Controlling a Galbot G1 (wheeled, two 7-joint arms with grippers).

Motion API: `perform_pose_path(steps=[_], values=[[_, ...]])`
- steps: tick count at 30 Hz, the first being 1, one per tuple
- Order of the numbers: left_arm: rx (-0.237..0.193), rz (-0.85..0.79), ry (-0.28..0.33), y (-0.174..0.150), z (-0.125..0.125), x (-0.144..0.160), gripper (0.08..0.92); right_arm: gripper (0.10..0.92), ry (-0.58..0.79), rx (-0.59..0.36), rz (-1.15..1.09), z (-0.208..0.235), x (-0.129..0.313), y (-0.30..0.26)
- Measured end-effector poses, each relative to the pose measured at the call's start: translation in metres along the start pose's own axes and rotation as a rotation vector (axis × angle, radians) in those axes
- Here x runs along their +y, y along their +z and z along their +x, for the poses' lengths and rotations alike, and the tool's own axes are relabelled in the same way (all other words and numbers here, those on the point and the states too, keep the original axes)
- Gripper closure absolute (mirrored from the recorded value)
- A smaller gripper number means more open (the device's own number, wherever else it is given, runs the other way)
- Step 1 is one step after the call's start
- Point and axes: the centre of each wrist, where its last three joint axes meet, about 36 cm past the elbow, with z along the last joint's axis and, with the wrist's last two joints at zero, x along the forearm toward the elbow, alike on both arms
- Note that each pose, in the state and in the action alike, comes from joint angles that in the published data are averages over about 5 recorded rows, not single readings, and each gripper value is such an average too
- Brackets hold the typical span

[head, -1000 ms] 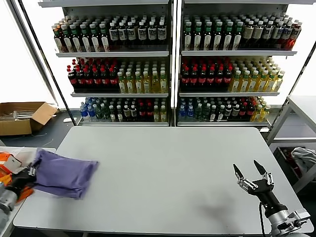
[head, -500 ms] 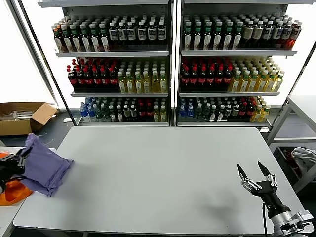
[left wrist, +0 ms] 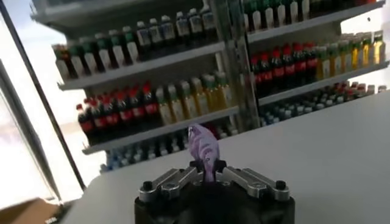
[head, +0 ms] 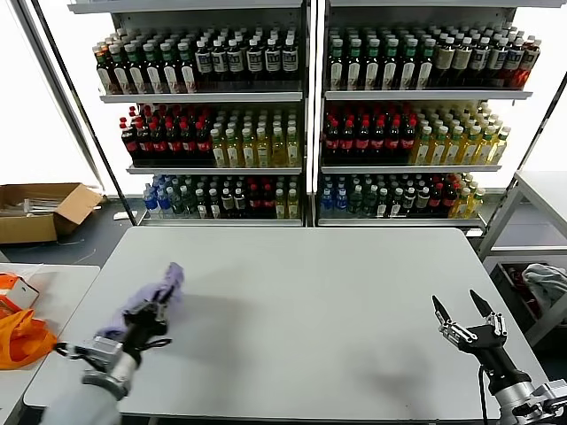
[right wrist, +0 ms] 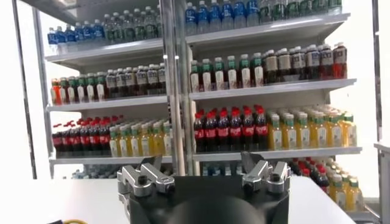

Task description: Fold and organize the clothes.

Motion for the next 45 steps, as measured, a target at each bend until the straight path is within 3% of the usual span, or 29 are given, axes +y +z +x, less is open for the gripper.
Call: perform_pose_path(steps=[8, 14, 23, 32, 39, 45], values=[[0.132, 0.195, 0.042, 0.015, -0.034, -0.082, 0.847, 0.2, -0.019, 0.03, -0.008, -0.002, 0.015, 0.002], [0.161, 0.256, 0.076, 0.006, -0.055, -0.119, 0.711, 0.2, -0.021, 0.1, -0.027, -0.01, 0.037, -0.001], [0.101, 0.313, 0.116, -0.022, -0.067, -0.124, 0.451, 0.2, -0.089, 0.234, -0.102, -0.039, 0.072, -0.006], [-0.012, 0.287, 0.08, -0.046, -0.058, -0.069, 0.208, 0.2, -0.263, 0.36, -0.239, -0.1, 0.14, -0.006], [-0.088, 0.269, 0.008, -0.055, -0.04, -0.018, 0.177, 0.2, -0.406, 0.481, -0.28, -0.148, 0.196, 0.001], [-0.115, 0.27, -0.038, -0.055, -0.023, 0.004, 0.176, 0.2, -0.479, 0.567, -0.247, -0.176, 0.235, 0.014]])
